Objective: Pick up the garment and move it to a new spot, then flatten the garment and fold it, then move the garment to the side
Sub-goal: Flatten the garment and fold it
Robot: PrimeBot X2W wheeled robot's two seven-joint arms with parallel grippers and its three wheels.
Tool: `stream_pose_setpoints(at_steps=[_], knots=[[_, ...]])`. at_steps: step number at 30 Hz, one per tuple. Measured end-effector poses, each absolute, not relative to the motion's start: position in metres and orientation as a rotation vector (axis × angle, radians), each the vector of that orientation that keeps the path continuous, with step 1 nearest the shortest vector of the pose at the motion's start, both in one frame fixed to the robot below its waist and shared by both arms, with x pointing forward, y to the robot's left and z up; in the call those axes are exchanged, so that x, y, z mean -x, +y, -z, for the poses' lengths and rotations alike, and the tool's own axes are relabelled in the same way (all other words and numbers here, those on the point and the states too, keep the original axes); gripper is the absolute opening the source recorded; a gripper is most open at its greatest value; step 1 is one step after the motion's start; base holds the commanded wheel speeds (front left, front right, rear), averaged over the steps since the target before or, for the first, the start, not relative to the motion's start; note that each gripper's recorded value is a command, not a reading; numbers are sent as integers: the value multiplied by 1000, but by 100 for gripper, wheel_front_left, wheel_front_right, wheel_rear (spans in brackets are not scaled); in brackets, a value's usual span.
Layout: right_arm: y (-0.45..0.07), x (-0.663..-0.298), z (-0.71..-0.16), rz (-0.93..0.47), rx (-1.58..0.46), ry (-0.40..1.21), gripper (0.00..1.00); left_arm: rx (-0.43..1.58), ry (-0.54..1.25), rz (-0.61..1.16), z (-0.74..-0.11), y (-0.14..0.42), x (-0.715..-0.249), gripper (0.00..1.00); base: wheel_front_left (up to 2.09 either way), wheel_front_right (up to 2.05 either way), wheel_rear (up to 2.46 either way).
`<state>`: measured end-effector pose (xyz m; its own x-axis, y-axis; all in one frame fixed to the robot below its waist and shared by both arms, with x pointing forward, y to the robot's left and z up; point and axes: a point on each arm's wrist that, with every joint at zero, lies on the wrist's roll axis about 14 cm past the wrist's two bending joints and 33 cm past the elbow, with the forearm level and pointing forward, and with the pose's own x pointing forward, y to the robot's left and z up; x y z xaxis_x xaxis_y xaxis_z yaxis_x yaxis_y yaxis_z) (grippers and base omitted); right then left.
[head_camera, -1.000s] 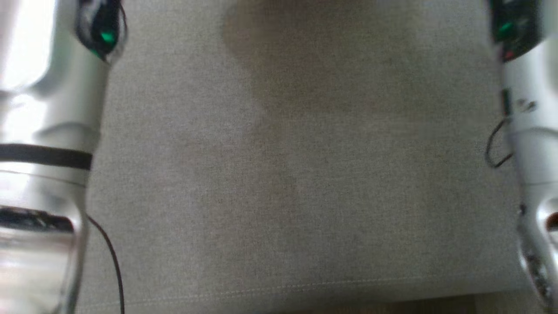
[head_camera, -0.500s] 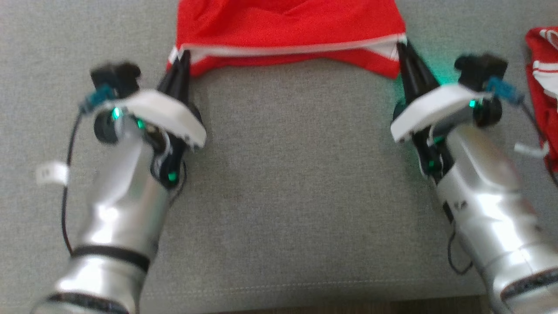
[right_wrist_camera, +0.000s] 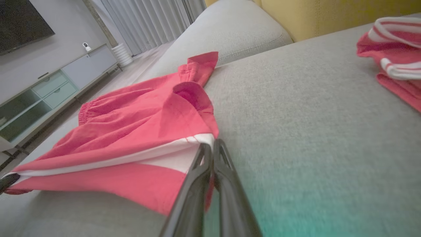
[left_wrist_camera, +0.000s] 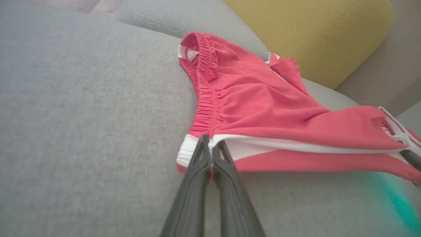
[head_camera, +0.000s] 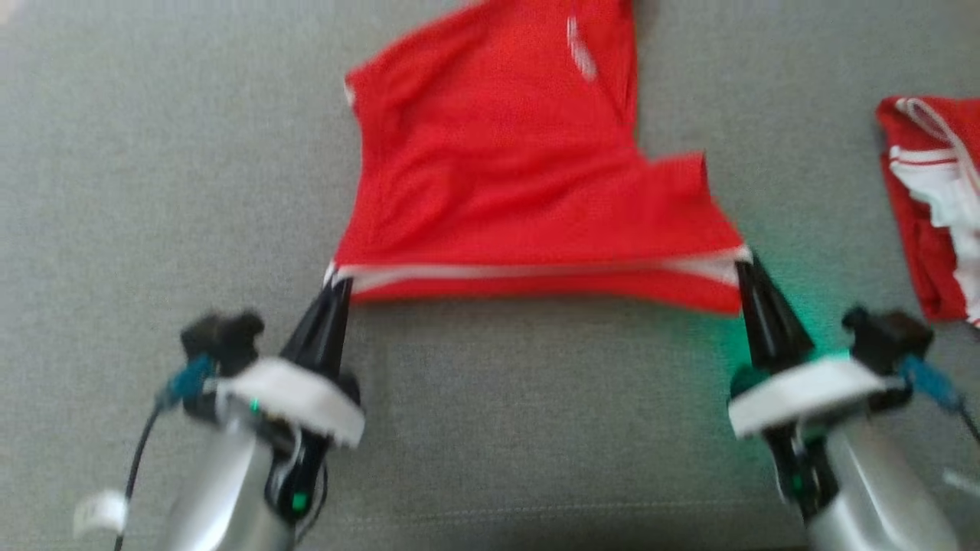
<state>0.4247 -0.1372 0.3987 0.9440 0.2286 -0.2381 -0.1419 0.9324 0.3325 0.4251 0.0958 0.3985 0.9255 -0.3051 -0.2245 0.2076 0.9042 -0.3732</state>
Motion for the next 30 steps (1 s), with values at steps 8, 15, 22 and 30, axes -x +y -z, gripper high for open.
stream_pose_setpoints(at_steps=[8,15,22,30], knots=[[-150,-352,-432,-138,-304,319,0,370,289,219,-414,104,-363,0,0,0,0],[-154,-331,-448,-117,-310,345,0,368,298,209,-432,108,-345,0,0,0,0],[-152,-340,-450,-124,-312,346,0,347,310,236,-436,108,-353,0,0,0,0],[-147,-412,-470,-174,-295,247,0,298,285,331,-446,97,-416,0,0,0,0]])
